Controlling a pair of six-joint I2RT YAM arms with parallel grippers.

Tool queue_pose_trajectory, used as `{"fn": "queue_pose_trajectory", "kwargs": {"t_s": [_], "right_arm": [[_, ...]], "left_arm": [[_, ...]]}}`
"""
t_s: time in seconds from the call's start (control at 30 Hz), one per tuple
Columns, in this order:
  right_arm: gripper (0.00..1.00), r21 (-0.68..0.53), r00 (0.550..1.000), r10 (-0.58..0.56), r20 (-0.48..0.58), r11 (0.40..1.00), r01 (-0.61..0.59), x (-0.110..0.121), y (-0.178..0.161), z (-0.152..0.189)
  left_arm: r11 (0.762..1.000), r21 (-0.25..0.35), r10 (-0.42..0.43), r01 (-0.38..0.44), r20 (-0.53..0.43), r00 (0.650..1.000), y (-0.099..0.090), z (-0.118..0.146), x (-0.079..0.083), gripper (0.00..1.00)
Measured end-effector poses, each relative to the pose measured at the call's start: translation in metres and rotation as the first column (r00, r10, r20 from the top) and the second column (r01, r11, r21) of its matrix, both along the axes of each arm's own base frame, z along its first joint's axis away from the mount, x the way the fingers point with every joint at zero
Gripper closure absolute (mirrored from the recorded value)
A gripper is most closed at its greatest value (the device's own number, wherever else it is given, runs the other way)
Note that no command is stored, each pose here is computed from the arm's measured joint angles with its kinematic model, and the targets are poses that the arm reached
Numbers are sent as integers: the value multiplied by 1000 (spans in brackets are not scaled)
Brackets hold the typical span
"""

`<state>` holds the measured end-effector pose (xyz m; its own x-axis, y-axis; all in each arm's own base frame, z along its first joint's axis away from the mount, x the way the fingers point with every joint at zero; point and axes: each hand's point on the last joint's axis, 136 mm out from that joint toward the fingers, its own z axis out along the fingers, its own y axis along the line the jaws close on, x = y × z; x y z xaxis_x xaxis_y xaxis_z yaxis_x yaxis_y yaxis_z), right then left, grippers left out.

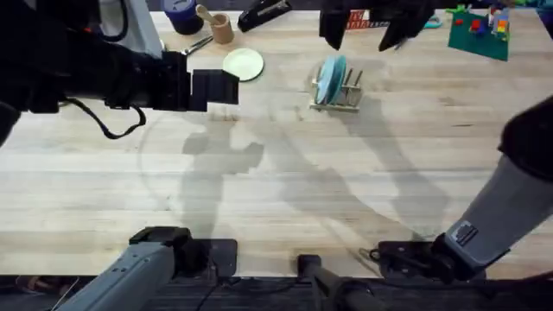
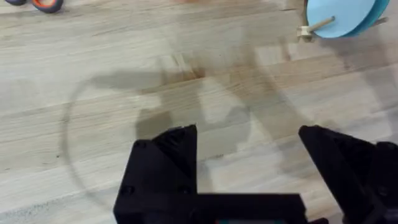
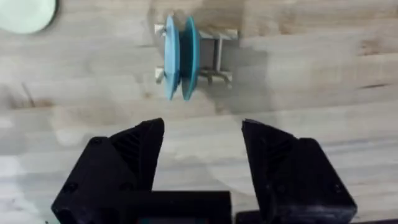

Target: Pick up the plates from the table one by one and place each into a slot on the dish rack.

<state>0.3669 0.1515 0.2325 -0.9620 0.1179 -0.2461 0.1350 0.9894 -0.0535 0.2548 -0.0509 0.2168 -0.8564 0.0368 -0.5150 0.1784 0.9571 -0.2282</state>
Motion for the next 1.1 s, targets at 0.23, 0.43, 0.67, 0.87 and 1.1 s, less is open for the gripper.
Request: {"fn": "queue_pose_trajectory", "kwargs": {"t_s": [0.23, 0.43, 0.67, 0.87, 1.1], "right_arm": [[218, 26, 999, 15, 39, 1000, -16, -25, -11, 35], [205, 69, 992, 0, 123, 998, -8, -39, -24, 69], [205, 104, 980, -44, 195, 994, 24, -52, -45, 96], [200, 104, 979, -70, 191, 993, 51, -71, -62, 87], [190, 233, 966, -89, 242, 972, 31, -73, -65, 63]], "left_arm": [[1000, 0, 0, 0, 0, 1000, 0, 0, 0, 7], [1000, -1, -1, 1, 0, 1000, 0, 0, 0, 8], [1000, -8, -4, 4, 37, 999, -2, 5, 7, 7], [1000, -19, -6, 8, 86, 996, -3, 12, 17, 7], [1000, -28, -6, 9, 97, 995, -5, 14, 19, 7]]}}
